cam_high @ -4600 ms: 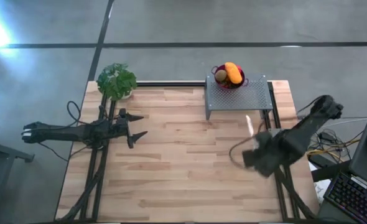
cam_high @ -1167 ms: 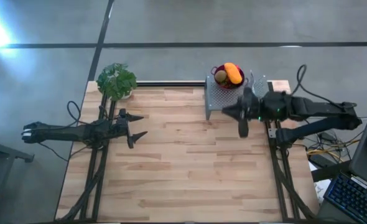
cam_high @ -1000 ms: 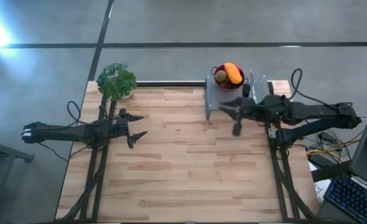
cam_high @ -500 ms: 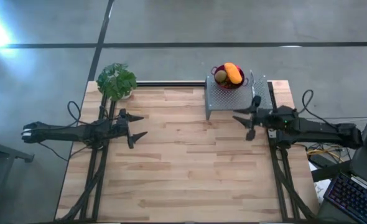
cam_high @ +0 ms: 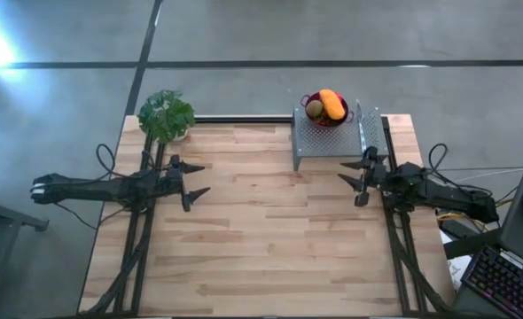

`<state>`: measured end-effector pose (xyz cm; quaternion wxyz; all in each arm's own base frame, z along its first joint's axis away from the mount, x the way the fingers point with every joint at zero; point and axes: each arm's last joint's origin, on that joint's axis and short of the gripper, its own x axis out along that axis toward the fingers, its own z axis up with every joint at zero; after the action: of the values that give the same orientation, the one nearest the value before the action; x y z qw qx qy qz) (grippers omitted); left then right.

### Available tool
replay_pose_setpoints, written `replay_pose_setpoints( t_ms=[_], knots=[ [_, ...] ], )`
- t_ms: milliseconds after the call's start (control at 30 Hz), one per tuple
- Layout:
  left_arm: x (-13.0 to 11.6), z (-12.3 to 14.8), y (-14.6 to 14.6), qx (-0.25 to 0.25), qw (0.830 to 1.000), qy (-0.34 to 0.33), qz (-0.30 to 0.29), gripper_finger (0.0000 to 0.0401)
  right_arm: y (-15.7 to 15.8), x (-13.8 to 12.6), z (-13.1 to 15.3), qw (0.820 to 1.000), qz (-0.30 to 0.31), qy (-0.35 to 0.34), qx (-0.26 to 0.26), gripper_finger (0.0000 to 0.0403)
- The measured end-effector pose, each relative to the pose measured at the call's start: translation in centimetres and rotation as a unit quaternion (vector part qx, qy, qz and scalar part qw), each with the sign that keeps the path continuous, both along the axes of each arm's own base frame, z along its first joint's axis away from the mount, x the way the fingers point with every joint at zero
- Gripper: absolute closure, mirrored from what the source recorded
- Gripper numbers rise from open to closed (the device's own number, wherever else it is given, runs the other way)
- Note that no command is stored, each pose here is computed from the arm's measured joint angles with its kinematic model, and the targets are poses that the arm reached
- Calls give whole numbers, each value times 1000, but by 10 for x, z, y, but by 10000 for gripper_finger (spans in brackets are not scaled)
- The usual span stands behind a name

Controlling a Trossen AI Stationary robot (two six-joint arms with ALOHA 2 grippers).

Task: Pick & Place Fruit
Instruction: Return to Home Position

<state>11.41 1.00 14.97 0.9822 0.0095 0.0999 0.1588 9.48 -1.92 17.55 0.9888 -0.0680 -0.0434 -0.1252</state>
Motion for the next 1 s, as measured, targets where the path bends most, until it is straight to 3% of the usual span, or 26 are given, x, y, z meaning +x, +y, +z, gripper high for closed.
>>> replay_pose_setpoints(
  t_ms=[367,1000],
  knots=[
    [0,-1,0,0,1000,4,0,36,1,5,-9,994,37,31,95,205],
    [0,-1,0,0,1000,4,0,36,1,6,-11,994,36,44,96,168]
  ],
)
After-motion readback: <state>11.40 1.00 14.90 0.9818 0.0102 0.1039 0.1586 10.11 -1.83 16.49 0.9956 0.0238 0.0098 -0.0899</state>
